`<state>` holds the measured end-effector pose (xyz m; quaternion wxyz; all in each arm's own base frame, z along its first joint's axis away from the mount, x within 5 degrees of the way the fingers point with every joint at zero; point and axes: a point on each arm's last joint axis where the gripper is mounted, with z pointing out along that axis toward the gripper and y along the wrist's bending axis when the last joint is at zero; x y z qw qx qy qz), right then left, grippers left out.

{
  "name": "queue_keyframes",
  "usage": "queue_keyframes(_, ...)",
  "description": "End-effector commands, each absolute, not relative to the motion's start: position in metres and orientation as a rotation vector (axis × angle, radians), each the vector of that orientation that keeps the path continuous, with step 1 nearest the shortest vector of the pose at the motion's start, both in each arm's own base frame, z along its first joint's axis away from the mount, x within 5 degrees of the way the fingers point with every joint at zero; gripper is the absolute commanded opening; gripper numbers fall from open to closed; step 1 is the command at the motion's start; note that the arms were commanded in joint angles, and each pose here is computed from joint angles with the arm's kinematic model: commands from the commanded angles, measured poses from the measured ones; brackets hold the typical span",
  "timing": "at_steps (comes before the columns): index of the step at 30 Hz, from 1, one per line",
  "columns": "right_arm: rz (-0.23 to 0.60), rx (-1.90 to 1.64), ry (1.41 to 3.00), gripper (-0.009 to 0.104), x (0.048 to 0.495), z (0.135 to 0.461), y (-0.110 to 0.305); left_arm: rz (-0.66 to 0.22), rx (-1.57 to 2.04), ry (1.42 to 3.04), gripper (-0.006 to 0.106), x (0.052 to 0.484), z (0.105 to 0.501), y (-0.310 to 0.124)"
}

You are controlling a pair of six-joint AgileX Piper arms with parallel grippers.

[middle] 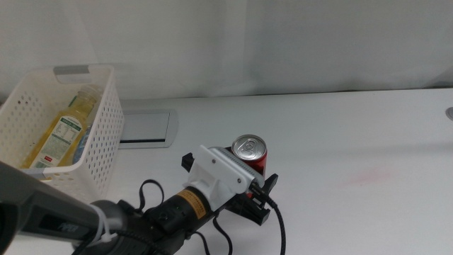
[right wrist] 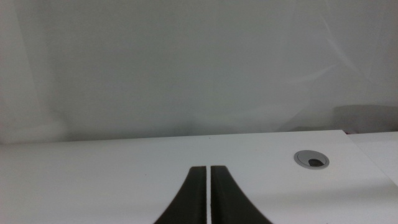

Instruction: Use arms to grab the bottles and put them into the dustbin to the left of the table.

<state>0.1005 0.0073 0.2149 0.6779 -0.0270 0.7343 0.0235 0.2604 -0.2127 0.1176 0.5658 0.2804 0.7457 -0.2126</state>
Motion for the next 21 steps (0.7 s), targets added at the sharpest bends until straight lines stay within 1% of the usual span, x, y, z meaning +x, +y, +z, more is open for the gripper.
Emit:
queue_keyframes(1,0.044,-0.064,1.652,-0.003,0.100,0.213,0.007,-0.503,0.663,1.781,0.084,0.265,0.115,-0.218)
queue_keyframes(3,0.044,-0.064,1.652,-0.003,0.100,0.213,0.007,-0.501,0.663,1.790,0.079,0.268,0.114,-0.220)
queue_keyframes(4,0.044,-0.064,1.652,-0.003,0.100,0.213,0.007,-0.502,0.661,1.803,0.075,0.268,0.113,-0.220)
queue_keyframes(6,0.044,-0.064,1.652,-0.003,0.100,0.213,0.007,-0.502,0.660,1.826,0.059,0.269,0.111,-0.221)
queue_keyframes(7,0.044,-0.064,1.652,-0.003,0.100,0.213,0.007,-0.503,0.655,1.831,0.047,0.269,0.111,-0.221)
queue_keyframes(8,0.044,-0.064,1.652,-0.003,0.100,0.213,0.007,-0.503,0.656,1.836,0.032,0.269,0.111,-0.221)
queue_keyframes(9,0.044,-0.064,1.652,-0.003,0.100,0.213,0.007,-0.502,0.656,1.839,0.002,0.269,0.111,-0.221)
queue_keyframes(10,0.044,-0.064,1.652,-0.003,0.100,0.213,0.007,-0.498,0.636,1.841,-0.003,0.270,0.111,-0.220)
queue_keyframes(13,0.044,-0.064,1.652,-0.003,0.100,0.213,0.007,-0.497,0.623,1.846,-0.003,0.269,0.120,-0.219)
queue_keyframes(17,0.044,-0.064,1.652,-0.003,0.100,0.213,0.007,-0.437,0.641,1.859,-0.003,0.276,0.147,-0.220)
queue_keyframes(21,0.045,-0.064,1.633,-0.003,0.098,0.215,0.007,-0.416,0.641,1.840,-0.003,0.284,0.173,-0.218)
